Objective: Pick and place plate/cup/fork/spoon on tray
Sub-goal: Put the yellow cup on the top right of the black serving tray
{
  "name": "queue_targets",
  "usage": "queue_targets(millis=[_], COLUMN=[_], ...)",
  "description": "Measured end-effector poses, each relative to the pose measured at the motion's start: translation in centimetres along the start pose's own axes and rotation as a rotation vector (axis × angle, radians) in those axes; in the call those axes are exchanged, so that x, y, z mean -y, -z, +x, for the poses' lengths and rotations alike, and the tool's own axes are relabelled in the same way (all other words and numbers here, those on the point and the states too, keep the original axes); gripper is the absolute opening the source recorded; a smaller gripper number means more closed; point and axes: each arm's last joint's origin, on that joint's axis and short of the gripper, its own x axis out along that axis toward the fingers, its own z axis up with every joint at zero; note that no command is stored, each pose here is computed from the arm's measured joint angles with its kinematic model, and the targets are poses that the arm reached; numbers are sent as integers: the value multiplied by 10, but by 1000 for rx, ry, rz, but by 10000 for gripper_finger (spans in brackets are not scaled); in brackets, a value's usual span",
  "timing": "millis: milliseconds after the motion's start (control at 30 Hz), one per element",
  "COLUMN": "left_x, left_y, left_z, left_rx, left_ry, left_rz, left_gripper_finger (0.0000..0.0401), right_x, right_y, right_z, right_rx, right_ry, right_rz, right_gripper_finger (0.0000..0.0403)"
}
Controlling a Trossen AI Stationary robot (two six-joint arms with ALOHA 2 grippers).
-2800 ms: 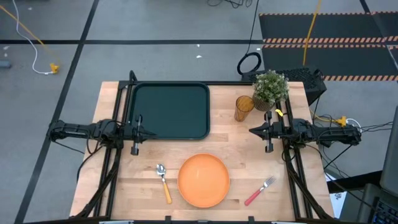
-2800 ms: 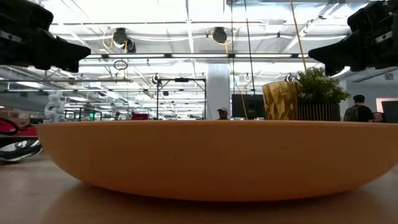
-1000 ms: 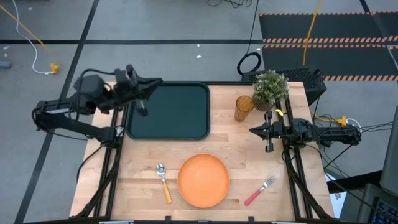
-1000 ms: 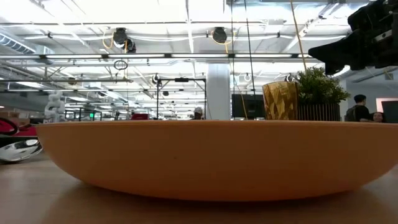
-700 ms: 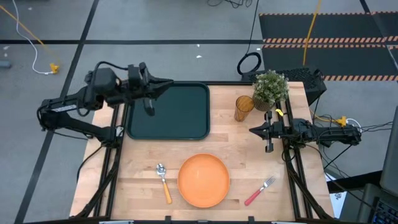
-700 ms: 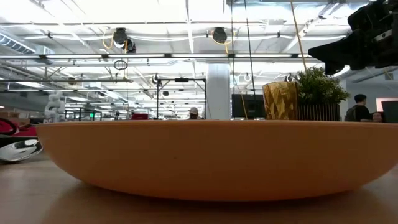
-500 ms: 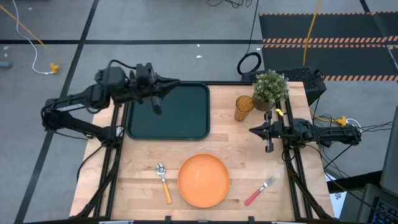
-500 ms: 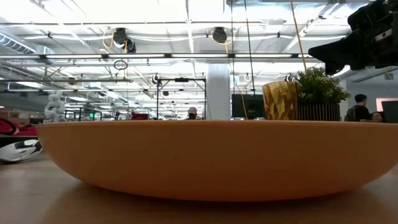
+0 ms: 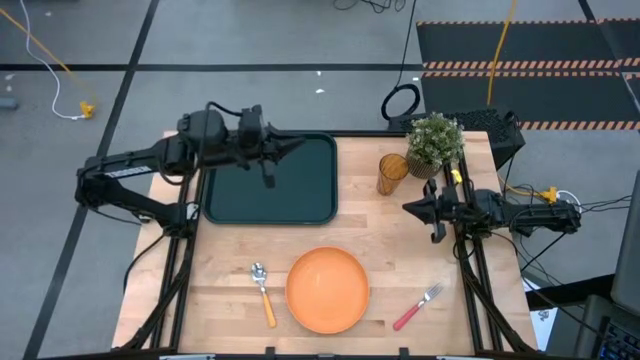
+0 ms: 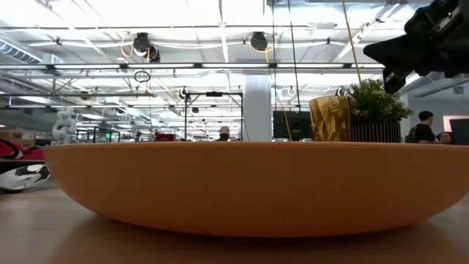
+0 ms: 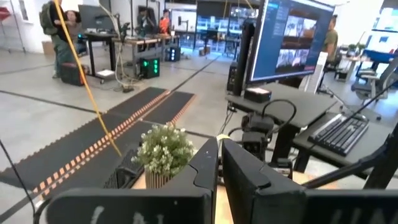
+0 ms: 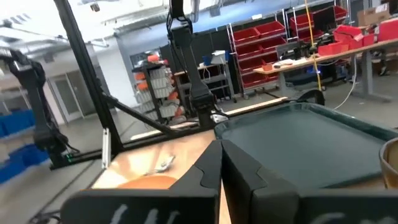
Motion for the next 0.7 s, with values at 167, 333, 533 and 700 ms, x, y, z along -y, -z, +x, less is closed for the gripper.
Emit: queue_targets(millis=[167, 333, 533, 700], left_x=[0, 1, 1, 1], left_y=[6, 13, 16, 19], left_z=[11, 19, 21, 23], left_rx=[-20, -48, -67, -94], left_ry=[-1, -2, -2, -3], left_rz=[13, 37, 43, 54], left_gripper_finger=[26, 26, 26, 26], right_x=[0, 0, 0, -2], right_y=[-1, -2, -12, -27], right_z=[0, 0, -1, 0], right_rx=[14, 22, 134, 143], right_ry=[-4, 20, 79, 136], right_rz=[58, 58, 71, 18], right_gripper_finger=[0, 0, 0, 0])
